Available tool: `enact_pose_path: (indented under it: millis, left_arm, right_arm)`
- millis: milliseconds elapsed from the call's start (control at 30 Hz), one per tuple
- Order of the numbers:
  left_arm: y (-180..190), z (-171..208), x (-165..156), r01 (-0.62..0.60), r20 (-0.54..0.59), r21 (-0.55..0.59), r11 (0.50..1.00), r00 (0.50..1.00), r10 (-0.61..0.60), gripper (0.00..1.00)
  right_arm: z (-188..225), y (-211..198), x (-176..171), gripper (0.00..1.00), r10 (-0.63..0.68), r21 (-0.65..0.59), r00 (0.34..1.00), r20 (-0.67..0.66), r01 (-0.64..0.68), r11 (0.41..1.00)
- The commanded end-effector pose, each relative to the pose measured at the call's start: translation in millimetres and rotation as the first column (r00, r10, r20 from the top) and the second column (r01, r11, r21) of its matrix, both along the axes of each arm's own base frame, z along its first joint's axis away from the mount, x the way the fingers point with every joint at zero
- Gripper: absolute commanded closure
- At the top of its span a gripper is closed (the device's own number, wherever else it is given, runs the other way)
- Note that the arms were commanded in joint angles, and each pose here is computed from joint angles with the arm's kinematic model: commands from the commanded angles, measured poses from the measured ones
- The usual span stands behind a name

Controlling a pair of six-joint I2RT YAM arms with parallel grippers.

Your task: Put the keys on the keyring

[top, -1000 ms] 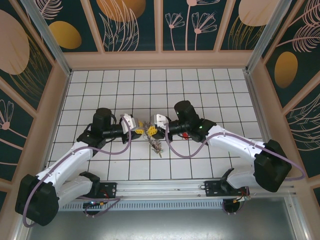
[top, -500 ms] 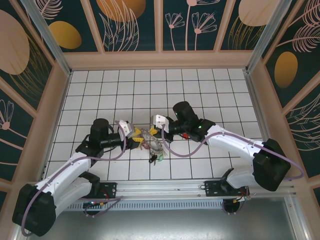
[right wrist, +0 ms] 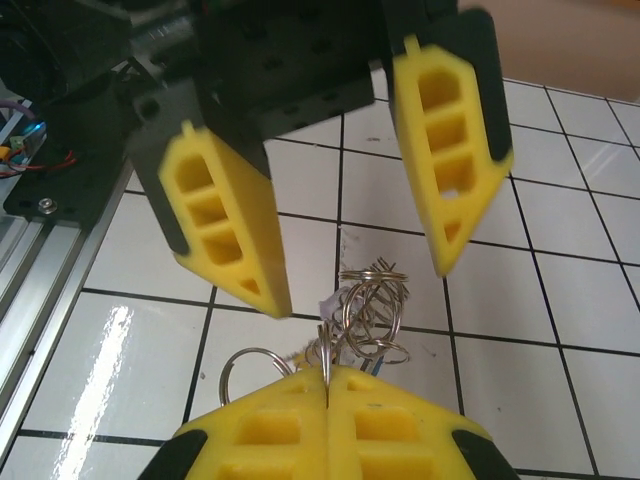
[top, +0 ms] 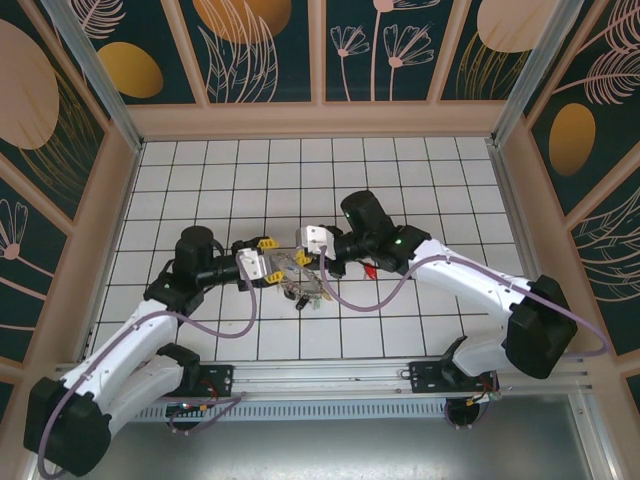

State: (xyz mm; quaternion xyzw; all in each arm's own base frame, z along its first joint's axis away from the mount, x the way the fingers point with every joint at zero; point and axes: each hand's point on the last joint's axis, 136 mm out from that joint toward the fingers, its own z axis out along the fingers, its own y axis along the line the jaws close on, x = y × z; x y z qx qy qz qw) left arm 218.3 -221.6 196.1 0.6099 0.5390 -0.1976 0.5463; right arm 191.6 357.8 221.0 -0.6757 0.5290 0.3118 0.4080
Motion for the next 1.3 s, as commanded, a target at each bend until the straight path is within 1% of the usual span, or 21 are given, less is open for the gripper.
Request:
enact_pose_path:
  millis: [0,100,233,433,533,600,633,733,833,967,1133,1267]
  left_arm:
    - [-3,0,1,0.066,0.102,0.072,0.995,0.992,-0.073,0.42]
    - [-7,0,5,0.089,0.104,0.09,0.992,0.99,-0.098,0.43]
    - [-11,-10,4,0.143,0.062,0.119,0.983,0.987,-0.151,0.55]
    - [-11,-17,6,0.152,0.05,0.138,0.979,0.986,-0.16,0.6]
    - [-13,-21,3,0.177,0.033,0.137,0.975,0.983,-0.183,0.67]
    - [-14,-21,2,0.188,0.031,0.129,0.974,0.981,-0.194,0.74]
    - [-15,-21,2,0.193,0.029,0.126,0.973,0.98,-0.198,0.76]
    - [-15,-22,1,0.198,0.029,0.127,0.972,0.979,-0.203,0.88]
    - [-14,-20,1,0.192,0.037,0.13,0.973,0.98,-0.198,0.92]
    - [-13,-19,0,0.193,0.038,0.13,0.973,0.979,-0.199,1.0]
    - [-13,-15,-4,0.203,0.039,0.129,0.971,0.977,-0.21,1.0]
    - [-14,-13,-6,0.215,0.039,0.13,0.968,0.974,-0.222,1.0]
  right_arm:
    - [17,5,-7,1.0,0.075,0.018,0.996,0.046,-0.076,0.997]
    - [15,6,-12,1.0,0.101,-0.004,0.993,0.057,-0.101,0.995]
    - [12,7,-13,1.0,0.11,-0.036,0.991,0.069,-0.108,0.993]
    - [12,7,-13,1.0,0.109,-0.052,0.992,0.067,-0.105,0.993]
    - [10,7,-12,1.0,0.108,-0.069,0.992,0.064,-0.103,0.992]
    - [9,7,-10,1.0,0.104,-0.082,0.992,0.067,-0.098,0.992]
    - [9,7,-9,1.0,0.102,-0.085,0.993,0.067,-0.096,0.992]
    - [8,7,-7,1.0,0.099,-0.099,0.993,0.066,-0.092,0.991]
    - [5,6,-6,1.0,0.098,-0.122,0.993,0.068,-0.089,0.989]
    - [2,4,-4,1.0,0.092,-0.145,0.993,0.078,-0.08,0.986]
    - [-4,-2,-1,1.0,0.091,-0.198,0.989,0.118,-0.067,0.978]
    - [-13,-11,6,1.0,0.094,-0.284,0.981,0.169,-0.043,0.958]
